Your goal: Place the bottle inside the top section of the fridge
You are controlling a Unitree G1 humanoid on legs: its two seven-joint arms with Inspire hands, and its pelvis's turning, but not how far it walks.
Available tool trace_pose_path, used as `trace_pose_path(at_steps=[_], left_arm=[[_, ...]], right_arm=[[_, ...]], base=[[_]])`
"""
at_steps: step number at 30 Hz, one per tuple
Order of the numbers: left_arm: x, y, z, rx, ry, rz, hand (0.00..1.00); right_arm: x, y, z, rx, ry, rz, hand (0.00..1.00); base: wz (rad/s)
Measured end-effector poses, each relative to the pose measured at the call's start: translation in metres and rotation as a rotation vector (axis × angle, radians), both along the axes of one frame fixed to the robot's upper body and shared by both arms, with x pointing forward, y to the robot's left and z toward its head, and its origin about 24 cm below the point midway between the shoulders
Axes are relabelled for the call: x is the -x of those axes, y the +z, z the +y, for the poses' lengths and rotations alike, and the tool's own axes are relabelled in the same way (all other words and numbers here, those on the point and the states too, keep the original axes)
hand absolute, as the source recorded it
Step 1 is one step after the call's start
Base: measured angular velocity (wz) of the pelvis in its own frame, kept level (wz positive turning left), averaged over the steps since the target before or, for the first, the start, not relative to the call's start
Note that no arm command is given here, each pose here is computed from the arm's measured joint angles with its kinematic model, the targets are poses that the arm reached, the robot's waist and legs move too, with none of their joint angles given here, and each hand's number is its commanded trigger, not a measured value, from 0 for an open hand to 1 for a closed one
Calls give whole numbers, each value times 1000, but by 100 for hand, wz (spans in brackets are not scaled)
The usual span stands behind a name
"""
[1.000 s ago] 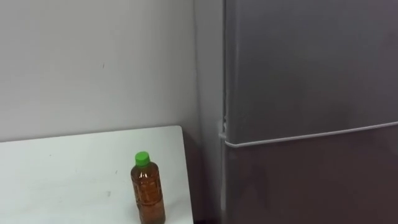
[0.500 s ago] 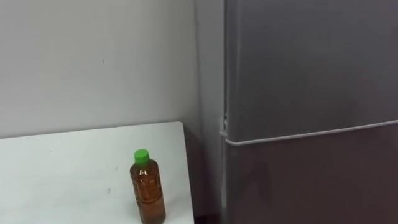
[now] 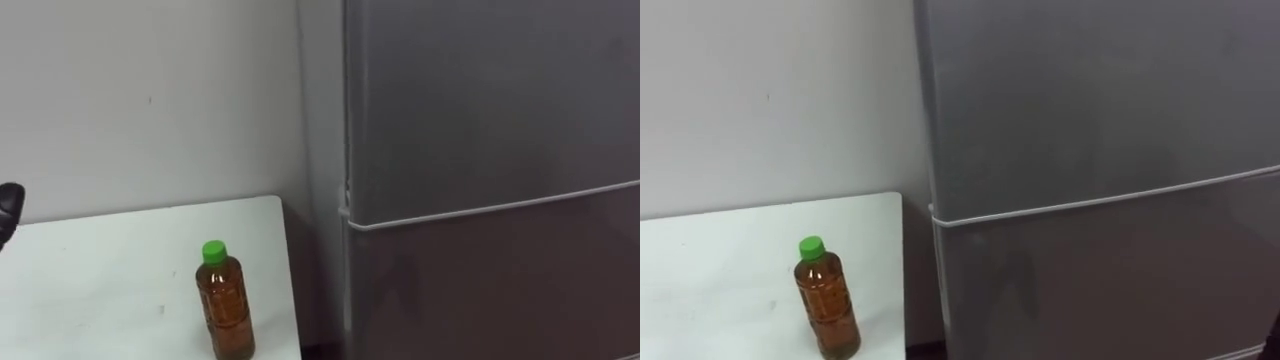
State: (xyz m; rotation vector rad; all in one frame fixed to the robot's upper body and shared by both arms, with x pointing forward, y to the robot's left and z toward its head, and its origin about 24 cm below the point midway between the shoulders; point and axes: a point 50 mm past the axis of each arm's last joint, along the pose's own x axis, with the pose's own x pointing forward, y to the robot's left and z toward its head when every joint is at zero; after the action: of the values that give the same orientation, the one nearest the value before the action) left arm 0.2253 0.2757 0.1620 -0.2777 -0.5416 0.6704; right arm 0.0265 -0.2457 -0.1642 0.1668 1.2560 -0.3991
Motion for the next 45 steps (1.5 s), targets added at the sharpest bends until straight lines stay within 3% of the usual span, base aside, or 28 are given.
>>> trace_pose_path(at_steps=[10, 22, 45], left_arm=[[-25, 2, -44, -110, -347, 28, 0], [-45, 16, -99, -175, -638, -5, 0], [-46, 14, -139, -196, -866, -24, 0]], right_arm=[[-7, 1, -1, -9, -9, -20, 0], [-10, 1, -1, 1, 38, -4, 0], [-18, 0, -3, 24, 73, 35, 0]], base=[[-2], [-4], [-2]])
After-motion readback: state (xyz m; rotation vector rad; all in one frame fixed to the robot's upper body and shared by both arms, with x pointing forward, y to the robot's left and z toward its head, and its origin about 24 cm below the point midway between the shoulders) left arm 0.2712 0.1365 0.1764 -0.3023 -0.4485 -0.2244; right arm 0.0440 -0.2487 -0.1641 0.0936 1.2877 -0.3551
